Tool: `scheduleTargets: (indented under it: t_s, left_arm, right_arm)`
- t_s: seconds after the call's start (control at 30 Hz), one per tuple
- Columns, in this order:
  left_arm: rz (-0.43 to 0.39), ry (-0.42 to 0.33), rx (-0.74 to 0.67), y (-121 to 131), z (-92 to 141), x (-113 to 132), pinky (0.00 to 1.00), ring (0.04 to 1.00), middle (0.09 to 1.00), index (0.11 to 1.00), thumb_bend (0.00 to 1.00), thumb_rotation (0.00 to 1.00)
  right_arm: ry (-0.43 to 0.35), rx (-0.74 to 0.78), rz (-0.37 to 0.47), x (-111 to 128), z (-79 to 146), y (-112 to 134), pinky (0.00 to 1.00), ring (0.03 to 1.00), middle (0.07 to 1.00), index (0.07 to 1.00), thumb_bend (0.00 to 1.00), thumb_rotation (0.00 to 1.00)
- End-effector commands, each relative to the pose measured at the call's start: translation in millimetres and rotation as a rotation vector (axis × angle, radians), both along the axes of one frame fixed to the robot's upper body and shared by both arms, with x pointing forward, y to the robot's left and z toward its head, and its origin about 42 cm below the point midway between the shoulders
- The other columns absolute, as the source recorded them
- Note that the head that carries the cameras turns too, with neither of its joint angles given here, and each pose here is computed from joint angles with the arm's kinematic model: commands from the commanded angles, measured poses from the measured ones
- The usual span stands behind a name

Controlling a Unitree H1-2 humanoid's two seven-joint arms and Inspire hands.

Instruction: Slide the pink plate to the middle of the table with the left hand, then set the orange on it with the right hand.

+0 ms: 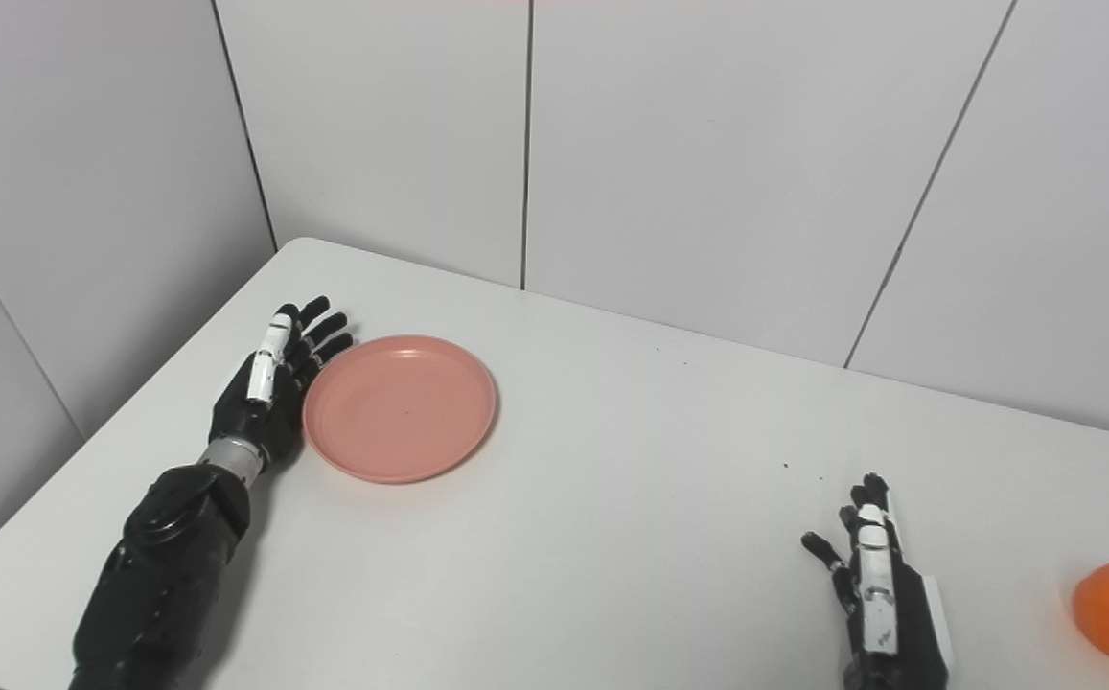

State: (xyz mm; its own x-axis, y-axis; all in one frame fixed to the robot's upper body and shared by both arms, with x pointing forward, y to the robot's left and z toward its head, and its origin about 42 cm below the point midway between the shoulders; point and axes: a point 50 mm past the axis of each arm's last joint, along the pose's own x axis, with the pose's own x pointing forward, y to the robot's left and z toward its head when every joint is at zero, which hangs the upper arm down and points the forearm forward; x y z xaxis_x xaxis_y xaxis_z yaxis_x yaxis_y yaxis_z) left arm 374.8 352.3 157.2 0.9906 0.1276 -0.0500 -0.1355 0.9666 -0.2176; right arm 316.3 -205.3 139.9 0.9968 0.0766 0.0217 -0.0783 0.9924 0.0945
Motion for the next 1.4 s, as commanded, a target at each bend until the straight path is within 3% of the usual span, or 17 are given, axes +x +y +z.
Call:
scheduleTargets:
  t_s: [0.0,0.97,1.37]
  left_arm:
    - [-0.065,-0.026,-0.006,-16.8,10.2,9.8,0.92,0.909,0.905,0.888,0.34,1.0]
    - [-0.244,0.045,0.009,-86.1,0.9,24.8,0.9,0.897,0.898,0.884,0.34,1.0]
    - [-0.28,0.064,-0.007,-101.1,-0.7,24.6,0.91,0.907,0.904,0.89,0.36,1.0]
  right_arm:
    - [-0.022,-0.001,0.005,2.6,6.7,1.4,1.0,1.0,1.0,1.0,0.2,1.0]
    - [-0.025,-0.012,0.003,2.9,5.7,8.7,1.0,1.0,1.0,1.0,0.23,1.0]
    - [-0.021,-0.01,-0.009,3.3,6.9,12.8,1.0,1.0,1.0,1.0,0.21,1.0]
